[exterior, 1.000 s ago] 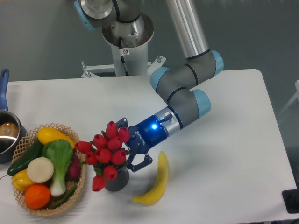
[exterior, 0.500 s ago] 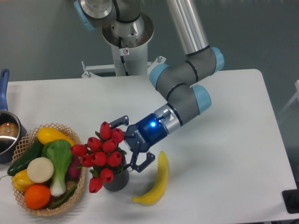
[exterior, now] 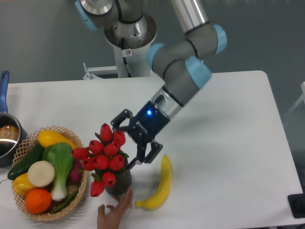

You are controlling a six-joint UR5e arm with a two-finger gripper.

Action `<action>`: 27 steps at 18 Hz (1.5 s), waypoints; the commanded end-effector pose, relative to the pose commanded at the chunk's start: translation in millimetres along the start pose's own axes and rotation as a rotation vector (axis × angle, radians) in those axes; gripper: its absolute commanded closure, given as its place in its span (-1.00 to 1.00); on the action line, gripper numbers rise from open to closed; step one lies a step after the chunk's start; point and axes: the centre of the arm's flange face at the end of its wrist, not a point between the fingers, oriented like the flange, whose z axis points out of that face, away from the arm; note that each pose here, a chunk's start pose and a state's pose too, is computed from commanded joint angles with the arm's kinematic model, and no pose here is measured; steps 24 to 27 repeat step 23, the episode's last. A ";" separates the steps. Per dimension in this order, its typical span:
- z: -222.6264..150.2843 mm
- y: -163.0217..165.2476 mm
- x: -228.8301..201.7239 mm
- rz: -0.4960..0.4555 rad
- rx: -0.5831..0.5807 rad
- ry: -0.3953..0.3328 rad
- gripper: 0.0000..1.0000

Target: Insert the flowers into the vase

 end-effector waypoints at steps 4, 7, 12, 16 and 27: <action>-45.1 -7.6 11.3 0.036 -0.234 -0.138 -1.00; -90.0 -33.7 19.4 0.076 -0.352 -0.233 -1.00; -154.3 -44.2 13.9 0.080 -0.504 -0.226 -1.00; -179.8 -36.7 9.6 0.168 -0.592 -0.155 -1.00; -186.1 -30.7 9.7 0.193 -0.602 -0.150 -1.00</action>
